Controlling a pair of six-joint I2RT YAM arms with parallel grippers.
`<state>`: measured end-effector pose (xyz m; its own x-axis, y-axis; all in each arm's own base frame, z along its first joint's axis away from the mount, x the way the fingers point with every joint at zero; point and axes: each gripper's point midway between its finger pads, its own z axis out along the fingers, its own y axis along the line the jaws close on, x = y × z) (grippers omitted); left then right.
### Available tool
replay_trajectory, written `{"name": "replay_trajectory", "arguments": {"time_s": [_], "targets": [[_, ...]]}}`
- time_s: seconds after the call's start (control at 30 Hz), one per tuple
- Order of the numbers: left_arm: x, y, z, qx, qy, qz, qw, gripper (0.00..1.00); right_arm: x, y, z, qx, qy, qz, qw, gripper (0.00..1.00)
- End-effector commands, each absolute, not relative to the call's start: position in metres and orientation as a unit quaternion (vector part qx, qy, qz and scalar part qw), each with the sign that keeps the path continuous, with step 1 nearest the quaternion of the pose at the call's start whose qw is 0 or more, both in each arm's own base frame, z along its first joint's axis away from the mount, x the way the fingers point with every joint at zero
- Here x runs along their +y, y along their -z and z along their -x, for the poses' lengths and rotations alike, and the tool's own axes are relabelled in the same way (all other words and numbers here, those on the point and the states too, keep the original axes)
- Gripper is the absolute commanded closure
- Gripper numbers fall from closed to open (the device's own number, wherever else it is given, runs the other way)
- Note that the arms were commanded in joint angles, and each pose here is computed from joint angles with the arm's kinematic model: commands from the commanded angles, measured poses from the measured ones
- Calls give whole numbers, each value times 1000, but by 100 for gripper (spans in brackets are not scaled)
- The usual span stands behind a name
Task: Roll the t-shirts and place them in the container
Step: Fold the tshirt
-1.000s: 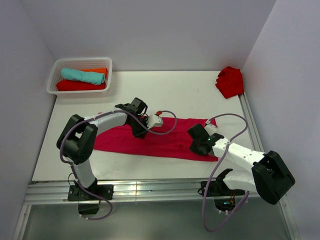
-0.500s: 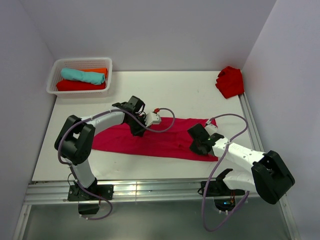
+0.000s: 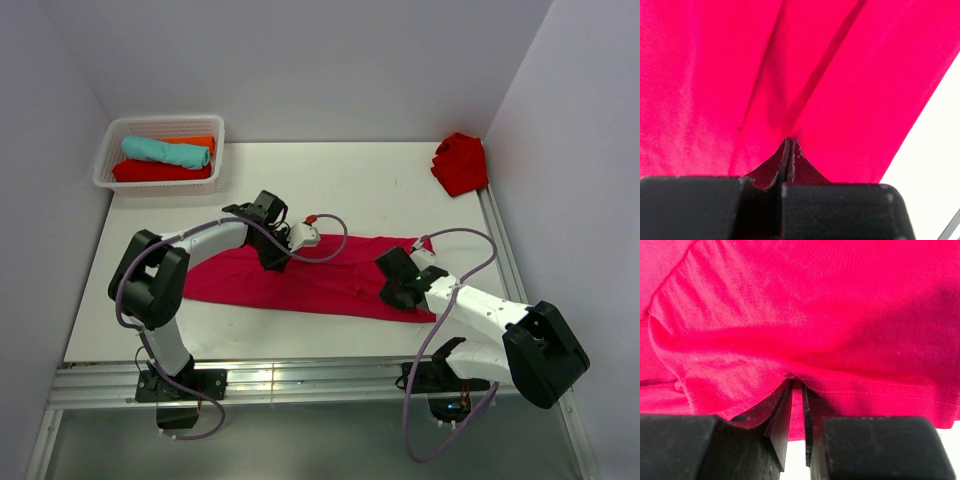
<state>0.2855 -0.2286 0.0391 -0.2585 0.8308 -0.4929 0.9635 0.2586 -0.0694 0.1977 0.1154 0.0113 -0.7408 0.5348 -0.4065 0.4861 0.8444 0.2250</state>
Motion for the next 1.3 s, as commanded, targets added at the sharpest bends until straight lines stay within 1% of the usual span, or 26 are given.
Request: {"name": "replay_trajectory", "arguments": {"time_s": [0.0, 0.2, 0.3, 0.33, 0.4, 0.43, 0.5, 0.53, 0.6, 0.67, 0.8, 0.9, 0.93, 1.0, 1.03, 1.13, 1.27], "targets": [[-223, -50, -298, 777, 165, -573, 201, 100, 95, 1, -186, 933, -7, -284, 223, 78], [-220, -41, -310, 794, 147, -555, 200, 100, 95, 0, -187, 932, -7, -286, 224, 73], [-222, -41, -310, 796, 150, -552, 200, 96, 95, 0, -187, 932, -7, -285, 224, 72], [-223, -42, -312, 797, 152, -549, 202, 91, 95, 0, -187, 932, -8, -285, 224, 72], [-224, -43, -311, 798, 153, -548, 202, 83, 95, 0, -186, 932, -8, -286, 224, 71], [-224, -45, -313, 799, 152, -546, 203, 77, 95, -1, -187, 932, -9, -285, 225, 71], [-224, -51, -316, 799, 148, -542, 213, 68, 95, -2, -186, 932, -8, -284, 225, 70], [-225, -57, -321, 802, 148, -536, 220, 61, 94, -4, -187, 931, -10, -286, 228, 70], [-226, -70, -326, 804, 151, -527, 232, 55, 96, -9, -189, 929, -17, -286, 234, 70], [-223, -86, -335, 812, 153, -508, 245, 52, 95, -12, -189, 928, -18, -286, 238, 69], [-197, -115, -353, 837, 133, -458, 267, 50, 100, -28, -197, 921, -44, -285, 262, 68], [-153, -123, -369, 871, 94, -398, 272, 51, 103, -39, -202, 917, -62, -279, 278, 67], [-130, -125, -376, 886, 83, -367, 272, 52, 105, -43, -204, 916, -68, -278, 283, 67], [-100, -126, -378, 901, 68, -335, 265, 54, 109, -52, -208, 911, -87, -273, 295, 67], [-74, -125, -382, 913, 56, -306, 263, 54, 112, -56, -211, 908, -99, -271, 302, 67], [-29, -117, -379, 933, 32, -260, 248, 57, 120, -69, -218, 899, -131, -266, 321, 67], [2, -98, -367, 949, 22, -224, 222, 59, 122, -82, -225, 895, -136, -258, 337, 66]]}}
